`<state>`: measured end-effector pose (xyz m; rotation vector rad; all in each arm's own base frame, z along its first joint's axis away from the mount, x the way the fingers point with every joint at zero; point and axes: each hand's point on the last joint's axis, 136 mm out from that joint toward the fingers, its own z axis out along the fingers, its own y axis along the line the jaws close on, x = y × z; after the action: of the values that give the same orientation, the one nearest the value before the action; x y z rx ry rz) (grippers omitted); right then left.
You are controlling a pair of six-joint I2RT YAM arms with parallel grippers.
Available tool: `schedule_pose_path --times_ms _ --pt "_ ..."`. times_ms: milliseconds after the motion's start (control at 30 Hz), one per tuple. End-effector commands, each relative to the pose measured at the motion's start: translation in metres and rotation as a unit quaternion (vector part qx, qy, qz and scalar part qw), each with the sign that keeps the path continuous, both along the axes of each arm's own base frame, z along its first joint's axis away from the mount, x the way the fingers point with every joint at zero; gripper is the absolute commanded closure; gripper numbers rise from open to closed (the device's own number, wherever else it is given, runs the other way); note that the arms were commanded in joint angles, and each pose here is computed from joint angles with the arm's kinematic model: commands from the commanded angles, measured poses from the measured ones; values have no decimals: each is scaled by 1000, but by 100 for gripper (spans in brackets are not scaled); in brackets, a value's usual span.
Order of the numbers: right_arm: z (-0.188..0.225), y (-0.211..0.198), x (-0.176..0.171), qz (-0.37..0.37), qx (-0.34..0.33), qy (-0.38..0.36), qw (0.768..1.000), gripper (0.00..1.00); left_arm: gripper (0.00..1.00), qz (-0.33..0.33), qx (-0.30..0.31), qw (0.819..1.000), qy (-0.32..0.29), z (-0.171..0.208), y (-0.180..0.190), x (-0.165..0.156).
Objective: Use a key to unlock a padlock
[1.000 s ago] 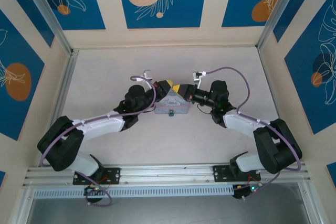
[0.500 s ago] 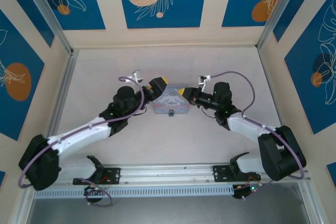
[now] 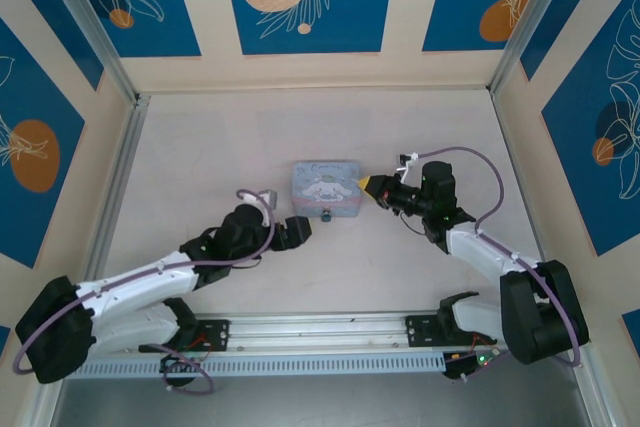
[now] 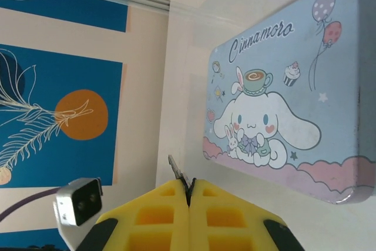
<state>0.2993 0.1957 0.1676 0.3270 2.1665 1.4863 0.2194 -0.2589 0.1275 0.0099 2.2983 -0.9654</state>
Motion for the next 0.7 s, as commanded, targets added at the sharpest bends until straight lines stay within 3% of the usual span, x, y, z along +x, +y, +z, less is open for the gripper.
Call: schedule_pose_path --times_ms 0,467,667 --pt "-12 3 -4 19 -8 15 1000 100 6 -39 17 999 -33 -9 -18 1" --pt "-20 3 1 11 -26 30 999 100 12 -89 59 991 -81 -54 -75 40" --pt "-23 6 10 15 -26 36 999 100 14 -75 73 990 -91 -66 -90 63"
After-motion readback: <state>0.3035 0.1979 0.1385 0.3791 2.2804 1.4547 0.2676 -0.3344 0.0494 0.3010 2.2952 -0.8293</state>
